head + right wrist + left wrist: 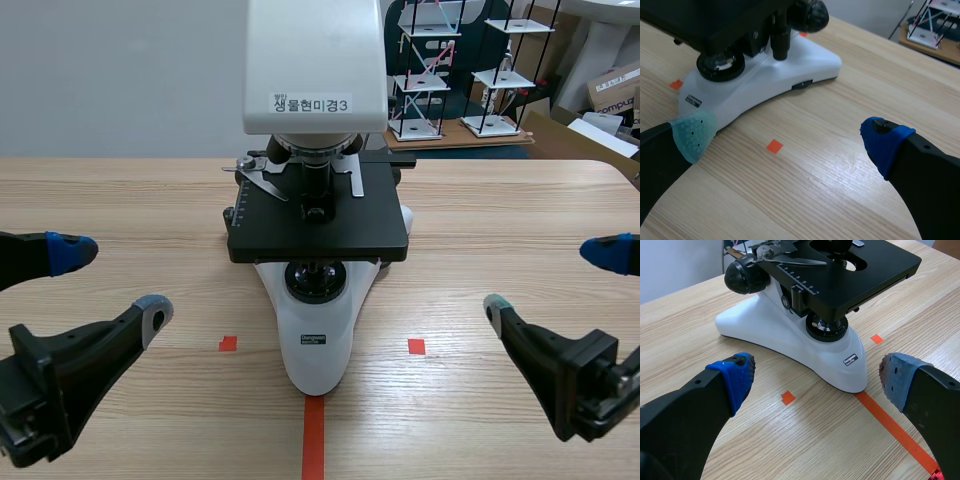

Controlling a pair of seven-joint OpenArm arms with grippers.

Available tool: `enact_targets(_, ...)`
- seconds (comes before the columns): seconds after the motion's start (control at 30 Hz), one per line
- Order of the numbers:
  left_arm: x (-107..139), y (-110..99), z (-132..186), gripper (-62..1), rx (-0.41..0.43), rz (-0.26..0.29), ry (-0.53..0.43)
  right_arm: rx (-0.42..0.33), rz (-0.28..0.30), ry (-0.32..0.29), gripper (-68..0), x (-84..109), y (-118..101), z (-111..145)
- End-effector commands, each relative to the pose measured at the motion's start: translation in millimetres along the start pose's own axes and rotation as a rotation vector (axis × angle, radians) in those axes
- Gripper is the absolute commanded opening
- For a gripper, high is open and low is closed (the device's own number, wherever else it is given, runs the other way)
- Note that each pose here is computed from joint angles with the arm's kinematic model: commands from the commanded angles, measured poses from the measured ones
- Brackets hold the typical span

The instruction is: Point at the objective lens

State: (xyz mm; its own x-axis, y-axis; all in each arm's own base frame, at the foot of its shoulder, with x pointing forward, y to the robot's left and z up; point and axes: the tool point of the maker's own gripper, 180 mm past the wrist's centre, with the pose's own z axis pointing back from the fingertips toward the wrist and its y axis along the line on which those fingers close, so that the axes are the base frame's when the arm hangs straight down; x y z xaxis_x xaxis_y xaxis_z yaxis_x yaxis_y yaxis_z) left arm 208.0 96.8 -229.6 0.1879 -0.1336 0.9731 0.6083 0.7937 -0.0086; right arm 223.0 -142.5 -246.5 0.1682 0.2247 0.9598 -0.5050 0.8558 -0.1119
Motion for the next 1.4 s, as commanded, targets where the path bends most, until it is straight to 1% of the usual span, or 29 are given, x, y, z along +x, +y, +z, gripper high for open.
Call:
enact_targets(0.0, 5.0, 1.2, 0.6, -8.2, 0.005, 0.002, -0.021, -0.006, 0.007, -0.061, -4.1, 14.6, -2.8, -0.2)
enact_targets(0.03, 5.0, 1.2, 0.6, -8.2, 0.005, 0.002, -0.021, -0.006, 0.007, -0.082, -4.1, 18.4, -2.7, 0.0)
enact_targets(0.13, 5.0, 1.2, 0.6, -8.2, 0.005, 0.002, -0.021, -0.006, 0.007, -0.102, -4.1, 22.0, -2.7, 0.4)
enact_targets(1.0, 3.1, 1.3, 0.6, -8.2, 0.005, 0.002, -0.011, -0.006, 0.007, -0.096, -4.1, 20.8, -2.7, 0.3)
enact_targets(1.07, 3.1, 1.3, 0.6, -9.0, 0.005, 0.002, -0.011, -0.006, 0.007, -0.096, -4.1, 20.8, -2.7, 0.3)
enact_targets(1.13, 3.2, 1.3, 0.6, -12.2, 0.005, 0.002, -0.011, -0.006, 0.007, -0.096, -4.1, 20.8, -2.7, 0.3)
enact_targets(1.2, 4.6, 1.3, 0.6, -18.9, 0.005, 0.003, -0.019, -0.006, 0.007, -0.096, -4.1, 20.8, -2.7, 0.3)
enact_targets(1.3, 5.7, 1.3, 0.6, -33.5, 0.006, 0.008, -0.026, -0.006, 0.007, -0.096, -4.1, 20.8, -2.7, 0.3)
enact_targets(1.37, 8.0, 1.8, 0.7, -42.6, 0.008, 0.034, -0.039, -0.006, 0.007, -0.096, -4.1, 20.8, -2.7, 0.3)
